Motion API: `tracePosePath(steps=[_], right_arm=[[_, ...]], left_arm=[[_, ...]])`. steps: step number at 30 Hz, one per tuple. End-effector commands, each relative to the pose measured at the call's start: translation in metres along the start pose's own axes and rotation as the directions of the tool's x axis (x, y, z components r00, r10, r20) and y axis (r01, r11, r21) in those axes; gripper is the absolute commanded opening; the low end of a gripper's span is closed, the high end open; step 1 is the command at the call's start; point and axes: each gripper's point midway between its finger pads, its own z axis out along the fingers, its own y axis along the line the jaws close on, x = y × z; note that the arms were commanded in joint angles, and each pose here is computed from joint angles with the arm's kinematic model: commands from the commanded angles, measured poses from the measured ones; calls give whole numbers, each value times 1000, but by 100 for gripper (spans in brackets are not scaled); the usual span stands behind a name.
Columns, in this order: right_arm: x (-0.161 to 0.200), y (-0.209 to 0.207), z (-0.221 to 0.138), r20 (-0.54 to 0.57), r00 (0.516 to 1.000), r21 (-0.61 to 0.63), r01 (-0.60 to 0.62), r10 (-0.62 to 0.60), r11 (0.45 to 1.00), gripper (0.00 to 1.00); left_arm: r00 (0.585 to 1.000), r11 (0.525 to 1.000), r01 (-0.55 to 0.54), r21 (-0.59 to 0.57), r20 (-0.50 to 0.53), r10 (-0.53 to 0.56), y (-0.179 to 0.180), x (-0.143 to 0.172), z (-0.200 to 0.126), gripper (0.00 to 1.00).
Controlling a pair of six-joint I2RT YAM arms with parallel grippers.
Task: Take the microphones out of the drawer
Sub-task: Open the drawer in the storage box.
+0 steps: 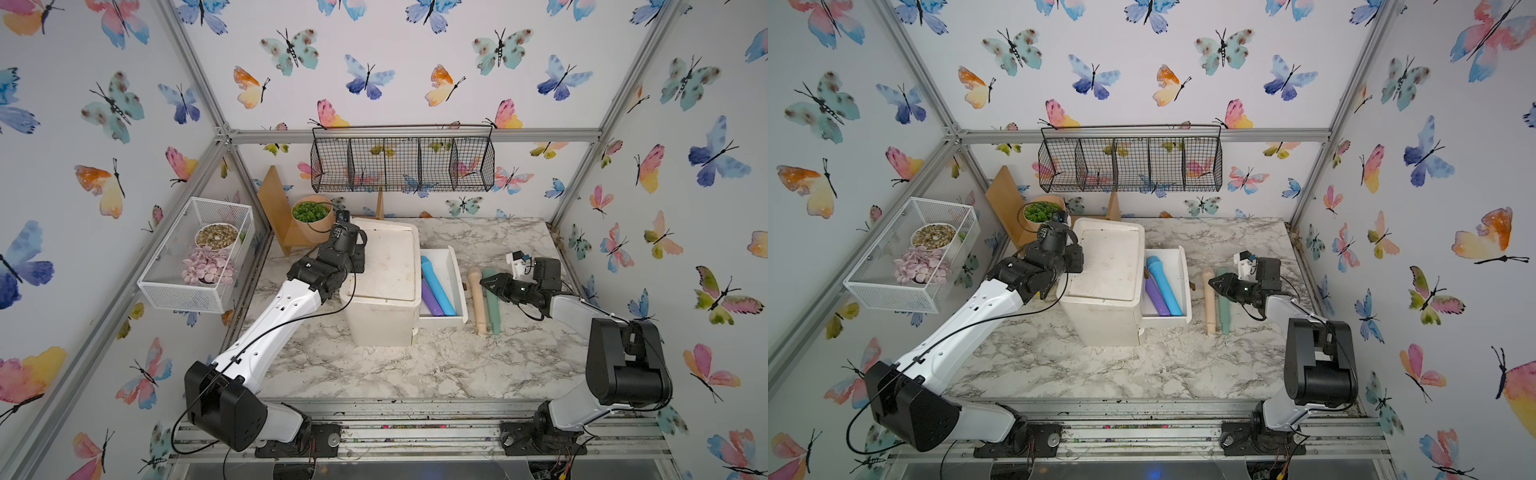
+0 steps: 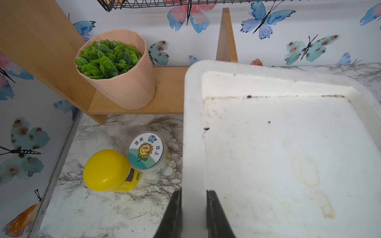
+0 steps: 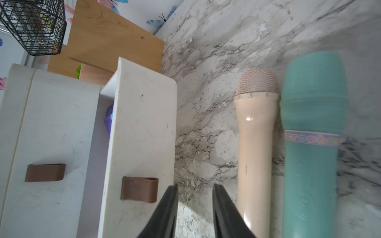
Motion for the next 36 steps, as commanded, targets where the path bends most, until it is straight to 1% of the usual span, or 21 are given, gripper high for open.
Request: tracePosePath(steps=[1, 3, 8, 11, 17, 21, 24, 27, 31, 36], right_arm=[[-21, 14, -15, 57, 995, 52, 75, -78, 996, 37], [-30, 26, -23, 74, 991, 51, 108, -111, 993, 39], [-42, 59, -41, 97, 981, 5, 171, -171, 985, 42], [-43, 78, -46, 84, 974, -4, 210, -209, 978, 42], [-42, 119, -44, 47, 940, 46, 335, -337, 941, 45], [-32, 139, -29, -21, 902, 104, 430, -430, 897, 45], [-18, 148, -14, -87, 877, 118, 481, -473, 869, 45], [-7, 154, -2, -134, 857, 121, 513, -498, 850, 45], [18, 162, 19, -227, 811, 102, 570, -539, 815, 45], [41, 156, 41, -322, 774, 110, 602, -545, 791, 46]], left_arm=[[997, 995, -65, -73, -40, 62, 15, 15, 5, 0], [997, 995, -65, -74, -40, 62, 15, 15, 5, 0], [997, 995, -63, -71, -44, 60, 15, 16, 5, 0], [997, 996, -61, -70, -47, 57, 14, 17, 7, 0], [997, 997, -54, -63, -52, 51, 12, 18, 9, 0], [998, 997, -48, -62, -50, 45, 12, 16, 8, 0], [998, 997, -47, -60, -49, 44, 12, 16, 7, 0], [998, 997, -44, -60, -49, 41, 12, 16, 7, 0], [998, 997, -47, -59, -53, 43, 11, 17, 8, 0], [997, 997, -45, -56, -57, 42, 10, 18, 9, 0]])
